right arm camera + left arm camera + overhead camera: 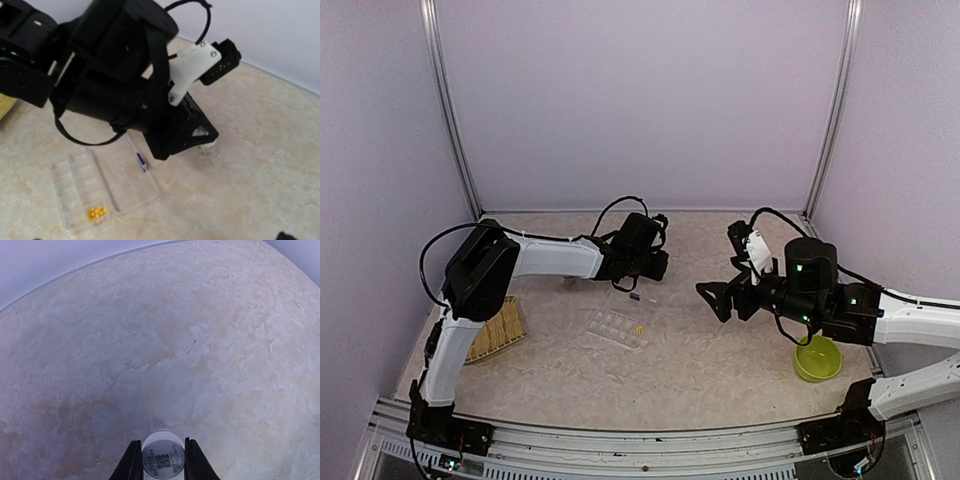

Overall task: Sort the pills into containers
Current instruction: Place the pill bottle at the center of the board.

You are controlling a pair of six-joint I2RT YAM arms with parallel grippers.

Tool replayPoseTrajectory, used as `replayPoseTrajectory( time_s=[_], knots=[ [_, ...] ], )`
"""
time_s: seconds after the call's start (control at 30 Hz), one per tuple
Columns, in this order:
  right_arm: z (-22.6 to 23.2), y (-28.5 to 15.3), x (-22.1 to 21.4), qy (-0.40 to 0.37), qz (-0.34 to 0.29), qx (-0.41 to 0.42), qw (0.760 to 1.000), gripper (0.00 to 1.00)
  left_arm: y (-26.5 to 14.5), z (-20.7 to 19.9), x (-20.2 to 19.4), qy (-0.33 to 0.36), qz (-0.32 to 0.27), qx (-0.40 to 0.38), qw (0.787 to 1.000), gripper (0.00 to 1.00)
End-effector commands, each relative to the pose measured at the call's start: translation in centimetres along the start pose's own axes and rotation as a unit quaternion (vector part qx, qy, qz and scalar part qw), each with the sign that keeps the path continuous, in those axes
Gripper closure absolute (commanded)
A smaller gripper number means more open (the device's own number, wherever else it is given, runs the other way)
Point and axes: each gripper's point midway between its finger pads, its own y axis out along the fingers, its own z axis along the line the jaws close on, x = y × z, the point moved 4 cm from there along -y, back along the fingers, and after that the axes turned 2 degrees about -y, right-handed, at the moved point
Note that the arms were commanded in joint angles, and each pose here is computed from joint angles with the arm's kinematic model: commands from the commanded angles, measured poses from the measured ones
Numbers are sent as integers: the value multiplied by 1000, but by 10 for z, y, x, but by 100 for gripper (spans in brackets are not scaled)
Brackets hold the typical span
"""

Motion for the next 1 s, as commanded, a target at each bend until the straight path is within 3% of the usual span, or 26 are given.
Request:
replayPoseTrajectory(
  time_s=[0.0,0.13,0.37,0.87,0.97],
  knots=[
    [-4,1,-6,7,5,-9,1000,0,6,8,8,-2,-15,22,1000,100],
    [-3,2,-8,7,8,-7,1000,0,9,9,6,-5,-14,24,1000,100],
    [-3,3,-9,7,8,-6,1000,0,10,10,4,-13,-9,18,1000,81],
    [-3,-1,-10,11,5,-4,1000,0,-2,11,19,-26,-16,7,1000,51],
    [-4,-1,-11,11,5,-5,1000,0,-21,14,34,-41,-34,9,999,39]
  ],
)
